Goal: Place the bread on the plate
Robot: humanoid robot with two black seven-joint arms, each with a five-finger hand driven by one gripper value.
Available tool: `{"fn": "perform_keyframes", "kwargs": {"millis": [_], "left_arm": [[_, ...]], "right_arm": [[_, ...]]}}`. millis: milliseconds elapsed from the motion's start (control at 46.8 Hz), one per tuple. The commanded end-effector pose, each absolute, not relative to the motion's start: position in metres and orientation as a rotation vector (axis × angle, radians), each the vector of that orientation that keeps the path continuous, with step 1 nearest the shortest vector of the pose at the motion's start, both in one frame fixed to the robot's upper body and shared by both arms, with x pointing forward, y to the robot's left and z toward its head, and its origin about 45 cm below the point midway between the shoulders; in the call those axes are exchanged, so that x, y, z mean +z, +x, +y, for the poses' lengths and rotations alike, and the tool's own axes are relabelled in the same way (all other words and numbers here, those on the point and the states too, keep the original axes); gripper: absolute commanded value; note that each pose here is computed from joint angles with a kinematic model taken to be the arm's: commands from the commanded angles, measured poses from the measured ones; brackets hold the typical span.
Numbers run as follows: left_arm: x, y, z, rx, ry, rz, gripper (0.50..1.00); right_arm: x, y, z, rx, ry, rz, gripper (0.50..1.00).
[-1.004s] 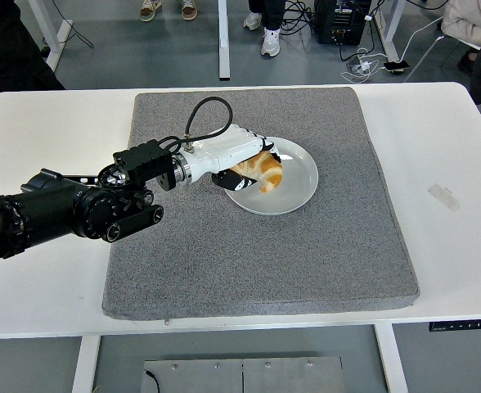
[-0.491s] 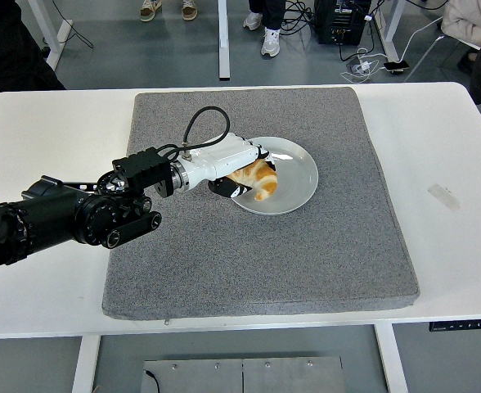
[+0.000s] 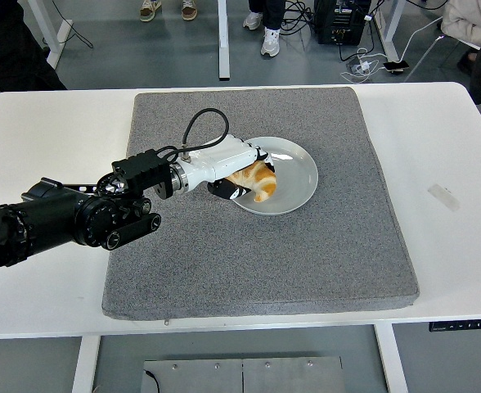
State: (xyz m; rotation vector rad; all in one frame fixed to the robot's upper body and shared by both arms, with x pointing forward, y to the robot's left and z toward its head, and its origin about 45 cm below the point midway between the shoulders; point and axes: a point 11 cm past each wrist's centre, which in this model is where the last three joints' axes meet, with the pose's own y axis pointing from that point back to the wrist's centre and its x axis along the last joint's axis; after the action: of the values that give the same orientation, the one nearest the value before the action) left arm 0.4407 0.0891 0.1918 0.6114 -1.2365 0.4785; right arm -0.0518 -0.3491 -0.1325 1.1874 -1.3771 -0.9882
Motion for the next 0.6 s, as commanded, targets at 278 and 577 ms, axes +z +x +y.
{"fn": "perform_keyframes", "kwargs": {"millis": [278, 577], "left_arm": [[0.185, 0.437, 0.091, 0.458, 0.625, -1.227, 0.937], [0.205, 0.444, 0.083, 0.446, 0.595, -1.246, 0.952]], "right_arm": [[-0.132, -0.052, -0.349, -0.988, 1.187, -1.378, 1.0], [-0.132, -0.052, -0.349, -0.988, 1.188, -1.376, 1.0]]}}
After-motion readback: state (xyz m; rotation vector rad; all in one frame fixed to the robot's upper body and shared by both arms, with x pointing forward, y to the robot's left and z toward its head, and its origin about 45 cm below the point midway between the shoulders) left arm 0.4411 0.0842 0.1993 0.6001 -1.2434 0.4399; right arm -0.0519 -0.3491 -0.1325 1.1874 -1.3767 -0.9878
